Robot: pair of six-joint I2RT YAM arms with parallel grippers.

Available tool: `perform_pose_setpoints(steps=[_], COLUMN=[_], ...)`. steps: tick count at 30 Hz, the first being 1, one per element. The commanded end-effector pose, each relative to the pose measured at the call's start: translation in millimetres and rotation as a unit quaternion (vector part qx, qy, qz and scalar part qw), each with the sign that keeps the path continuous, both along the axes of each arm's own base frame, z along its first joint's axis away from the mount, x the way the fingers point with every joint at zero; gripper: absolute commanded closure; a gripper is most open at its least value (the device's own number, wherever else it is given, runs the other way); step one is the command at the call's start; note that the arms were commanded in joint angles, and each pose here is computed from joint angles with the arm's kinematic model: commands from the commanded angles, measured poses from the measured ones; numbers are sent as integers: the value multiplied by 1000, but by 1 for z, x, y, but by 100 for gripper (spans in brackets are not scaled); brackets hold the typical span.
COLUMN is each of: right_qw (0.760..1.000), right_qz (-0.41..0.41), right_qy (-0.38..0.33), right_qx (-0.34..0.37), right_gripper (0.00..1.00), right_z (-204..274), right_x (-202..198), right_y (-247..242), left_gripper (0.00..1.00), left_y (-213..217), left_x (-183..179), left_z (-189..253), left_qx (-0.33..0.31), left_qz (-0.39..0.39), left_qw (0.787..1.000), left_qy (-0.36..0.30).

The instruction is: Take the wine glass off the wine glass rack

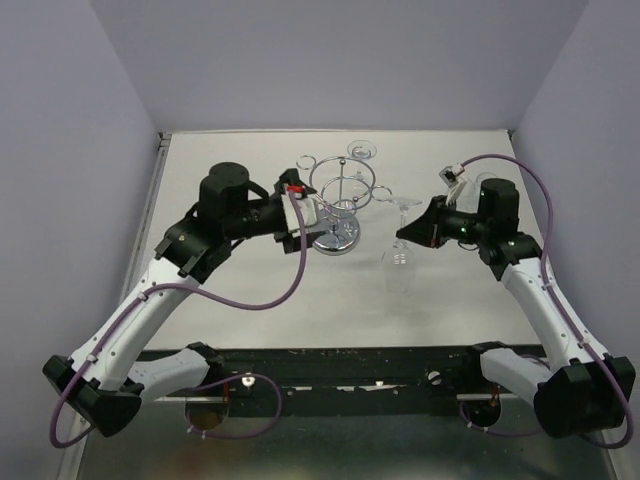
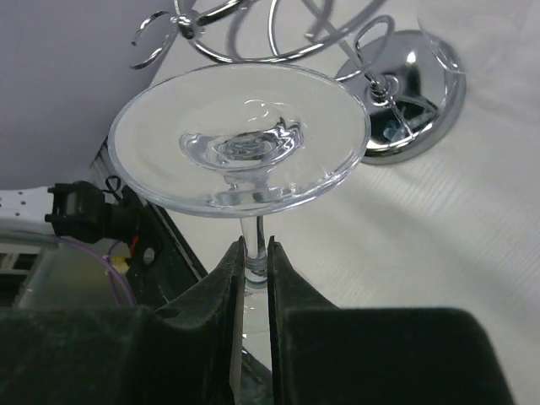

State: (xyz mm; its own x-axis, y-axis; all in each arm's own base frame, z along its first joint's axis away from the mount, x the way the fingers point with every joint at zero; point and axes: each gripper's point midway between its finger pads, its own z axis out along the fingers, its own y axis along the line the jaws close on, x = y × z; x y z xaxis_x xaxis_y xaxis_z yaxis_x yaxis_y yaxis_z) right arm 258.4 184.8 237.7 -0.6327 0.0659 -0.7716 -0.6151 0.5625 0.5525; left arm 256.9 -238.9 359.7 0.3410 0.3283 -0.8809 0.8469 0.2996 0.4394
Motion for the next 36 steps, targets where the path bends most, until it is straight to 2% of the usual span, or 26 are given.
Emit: perform_pose_setpoints(steps=[1, 7, 12, 19, 24, 27, 29, 32, 36], right_qw=[992, 974, 949, 916, 889, 872, 854, 828, 813], right_qz=[-4, -26, -32, -36, -58, -77, -92, -96, -87], right_qy=[110, 205, 293, 379, 434, 465, 494, 533, 553], right_qx=[66, 95, 114, 128, 134, 133, 137, 147, 158], right_gripper=[99, 100, 99, 99, 99, 99, 99, 99, 99], right_z=[-12, -44, -74, -105, -121, -132, -138, -140, -135], right_x=[-8, -21, -40, -62, -74, -76, -75, -74, -65], right_y=[-10, -17, -14, -12, -12, -13, -13, -11, -9], left_gripper=[12, 15, 14, 13, 1, 1, 1, 1, 1], left_y=[-16, -35, -48, -67, -79, -85, -88, -89, -87], left_x=[-40, -90, -114, -120, -105, -109, -112, -119, -116], left_z=[-46, -89, -120, -151, -161, -160, -162, -179, -188], left_qx=[123, 144, 139, 125, 95, 74, 65, 85, 95], left_qz=[-79, -159, -185, -202, -160, -164, -159, -170, -178], left_qw=[989, 977, 973, 971, 982, 983, 985, 981, 974], left_qy=[-18, 15, 24, 12, 29, 47, 31, -36, -105])
